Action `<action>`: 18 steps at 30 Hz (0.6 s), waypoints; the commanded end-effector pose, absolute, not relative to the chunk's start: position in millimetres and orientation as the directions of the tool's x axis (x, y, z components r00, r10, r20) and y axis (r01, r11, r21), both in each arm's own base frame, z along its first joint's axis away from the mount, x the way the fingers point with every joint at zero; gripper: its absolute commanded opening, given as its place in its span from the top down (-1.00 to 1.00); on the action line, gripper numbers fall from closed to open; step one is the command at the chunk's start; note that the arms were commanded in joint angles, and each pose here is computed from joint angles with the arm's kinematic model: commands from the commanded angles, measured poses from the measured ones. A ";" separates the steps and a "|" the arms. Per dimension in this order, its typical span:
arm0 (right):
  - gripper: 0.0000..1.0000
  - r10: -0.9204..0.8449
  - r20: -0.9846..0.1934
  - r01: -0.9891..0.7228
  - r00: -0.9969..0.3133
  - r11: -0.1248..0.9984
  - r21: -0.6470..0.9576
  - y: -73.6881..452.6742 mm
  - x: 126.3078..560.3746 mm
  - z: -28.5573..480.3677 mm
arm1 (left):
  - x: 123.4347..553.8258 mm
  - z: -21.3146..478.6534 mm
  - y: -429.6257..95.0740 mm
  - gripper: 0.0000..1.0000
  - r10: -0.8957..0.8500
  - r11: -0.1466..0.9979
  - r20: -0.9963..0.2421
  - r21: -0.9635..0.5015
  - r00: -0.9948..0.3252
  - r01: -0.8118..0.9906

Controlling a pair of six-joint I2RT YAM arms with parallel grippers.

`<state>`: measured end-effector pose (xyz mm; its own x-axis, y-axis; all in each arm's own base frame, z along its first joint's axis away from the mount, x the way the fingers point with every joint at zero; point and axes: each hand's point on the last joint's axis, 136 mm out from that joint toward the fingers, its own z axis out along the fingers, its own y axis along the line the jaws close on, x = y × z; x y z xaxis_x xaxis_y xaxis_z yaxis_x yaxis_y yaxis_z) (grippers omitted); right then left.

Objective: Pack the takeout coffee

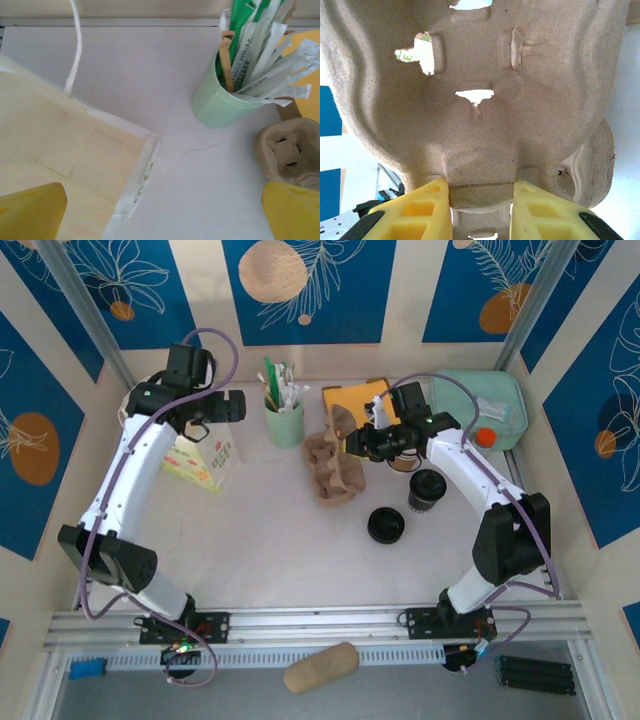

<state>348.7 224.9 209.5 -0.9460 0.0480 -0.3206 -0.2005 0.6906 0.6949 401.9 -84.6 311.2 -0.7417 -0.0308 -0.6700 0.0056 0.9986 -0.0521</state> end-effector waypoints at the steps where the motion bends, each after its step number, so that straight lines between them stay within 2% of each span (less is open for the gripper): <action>1: 0.44 0.043 -0.360 -0.244 -0.932 0.661 0.710 223.4 343.7 236.5 | 406.8 305.6 -74.0 -0.99 -0.011 1.000 -0.645 -0.019 -0.764 0.001; 9: 0.44 0.054 -0.358 -0.237 -0.932 0.658 0.715 219.7 346.9 236.6 | 417.3 272.8 -83.5 -0.99 0.039 0.998 -0.564 -0.018 -0.825 0.060; 18: 0.45 0.064 -0.357 -0.231 -0.932 0.656 0.718 217.8 348.5 236.4 | 403.4 257.8 -104.3 -0.99 0.101 0.982 -0.499 -0.091 -0.861 0.168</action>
